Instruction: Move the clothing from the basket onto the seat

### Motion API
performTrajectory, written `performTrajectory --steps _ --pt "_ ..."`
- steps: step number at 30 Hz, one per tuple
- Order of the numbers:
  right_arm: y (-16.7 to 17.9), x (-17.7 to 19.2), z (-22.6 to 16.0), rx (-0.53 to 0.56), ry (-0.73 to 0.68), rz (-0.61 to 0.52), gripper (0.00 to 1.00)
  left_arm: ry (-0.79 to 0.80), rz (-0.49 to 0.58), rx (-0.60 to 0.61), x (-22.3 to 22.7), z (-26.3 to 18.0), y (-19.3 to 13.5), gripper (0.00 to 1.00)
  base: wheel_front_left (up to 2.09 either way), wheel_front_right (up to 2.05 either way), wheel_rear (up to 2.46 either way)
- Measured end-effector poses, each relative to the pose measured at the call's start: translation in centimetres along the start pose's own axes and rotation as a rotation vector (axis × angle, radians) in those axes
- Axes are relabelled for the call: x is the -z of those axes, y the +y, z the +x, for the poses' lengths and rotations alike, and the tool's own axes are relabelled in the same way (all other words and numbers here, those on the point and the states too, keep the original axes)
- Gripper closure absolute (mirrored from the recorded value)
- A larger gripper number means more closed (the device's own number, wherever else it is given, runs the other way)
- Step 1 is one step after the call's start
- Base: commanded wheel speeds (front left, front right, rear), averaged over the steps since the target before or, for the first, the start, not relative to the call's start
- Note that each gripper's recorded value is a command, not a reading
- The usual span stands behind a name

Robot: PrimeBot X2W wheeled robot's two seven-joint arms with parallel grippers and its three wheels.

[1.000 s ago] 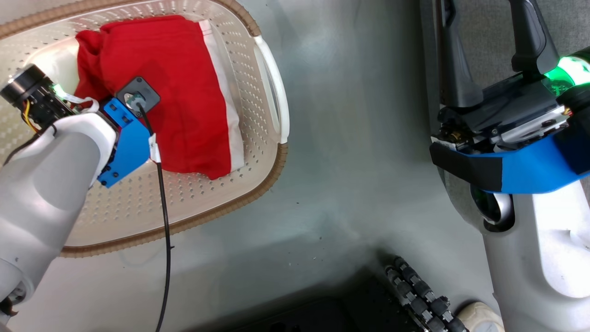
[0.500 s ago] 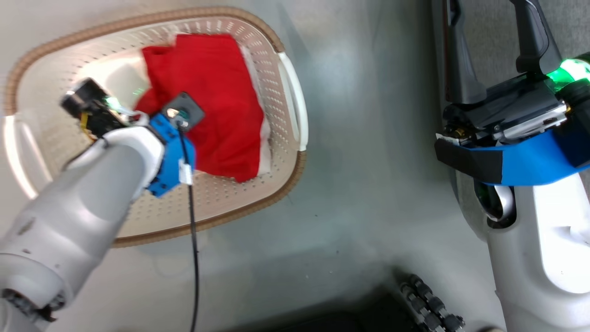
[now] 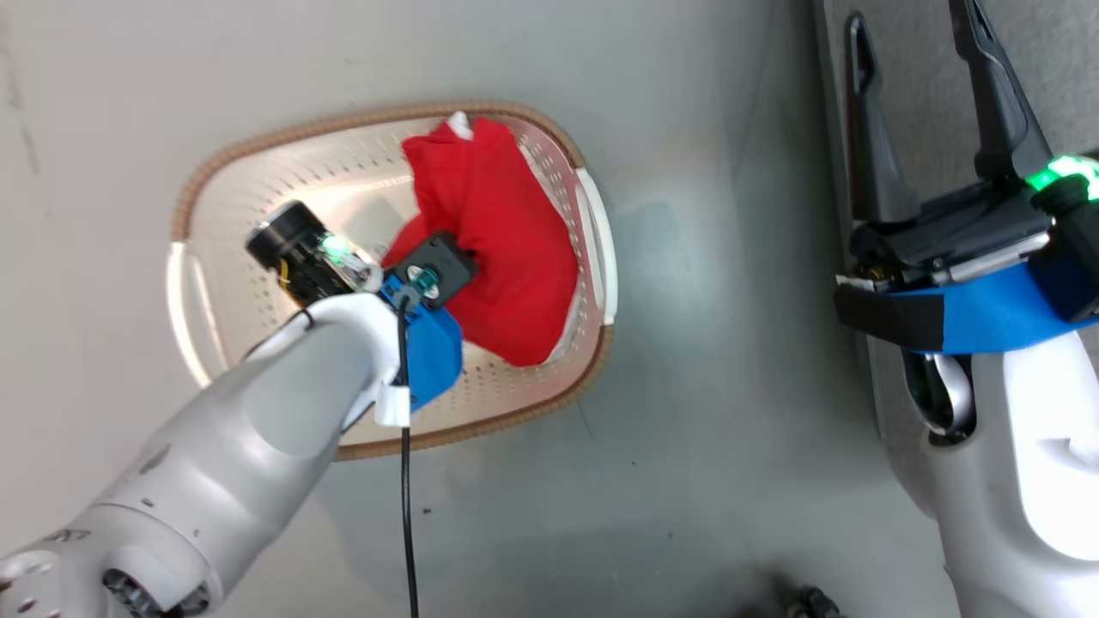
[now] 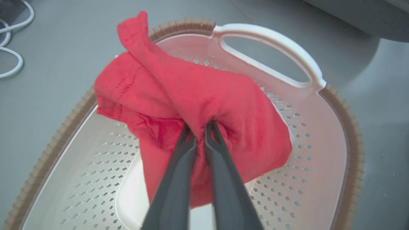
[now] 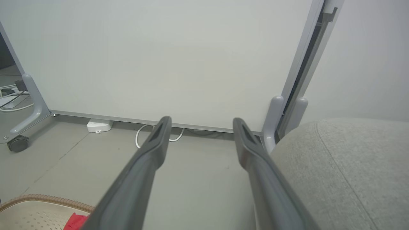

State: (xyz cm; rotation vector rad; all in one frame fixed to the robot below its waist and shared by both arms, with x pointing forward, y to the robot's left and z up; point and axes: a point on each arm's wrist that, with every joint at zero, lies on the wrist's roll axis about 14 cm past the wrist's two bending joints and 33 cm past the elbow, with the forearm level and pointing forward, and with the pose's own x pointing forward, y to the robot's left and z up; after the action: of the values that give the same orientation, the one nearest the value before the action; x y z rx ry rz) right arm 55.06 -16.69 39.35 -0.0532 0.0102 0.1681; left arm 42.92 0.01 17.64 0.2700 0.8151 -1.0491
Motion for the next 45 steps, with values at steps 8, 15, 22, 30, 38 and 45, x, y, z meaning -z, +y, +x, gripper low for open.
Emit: performTrajectory --steps 8,15,22,30,38,45 --pt "0.2 -2.5 -1.3 0.002 -0.023 0.010 0.00 -0.146 -0.015 -0.051 -4.8 -3.3 -0.6 1.00 0.00 0.00 0.00" --pt "1.0 -5.9 -2.9 -0.006 -0.068 0.028 0.00 -0.286 -0.016 -0.118 -10.1 -7.6 -0.9 1.00 0.00 0.00 0.00" --pt "1.3 -8.8 -4.9 -0.003 -0.108 0.036 0.00 -0.470 0.014 -0.184 -16.3 -12.3 -1.6 1.00 0.00 0.00 0.00" --pt "1.6 -11.3 -7.4 0.004 -0.143 0.046 0.00 -0.634 0.065 -0.263 -21.5 -17.3 -2.7 1.00 0.00 0.00 0.00" --pt "1.5 -12.8 -10.3 0.026 -0.161 0.058 0.00 -0.784 0.107 -0.334 -25.8 -22.3 -4.0 1.00 0.00 0.00 0.00" --pt "1.6 -14.1 -12.7 0.039 -0.185 0.068 0.00 -0.867 0.146 -0.369 -28.1 -25.8 -5.8 1.00 0.00 0.00 0.00"
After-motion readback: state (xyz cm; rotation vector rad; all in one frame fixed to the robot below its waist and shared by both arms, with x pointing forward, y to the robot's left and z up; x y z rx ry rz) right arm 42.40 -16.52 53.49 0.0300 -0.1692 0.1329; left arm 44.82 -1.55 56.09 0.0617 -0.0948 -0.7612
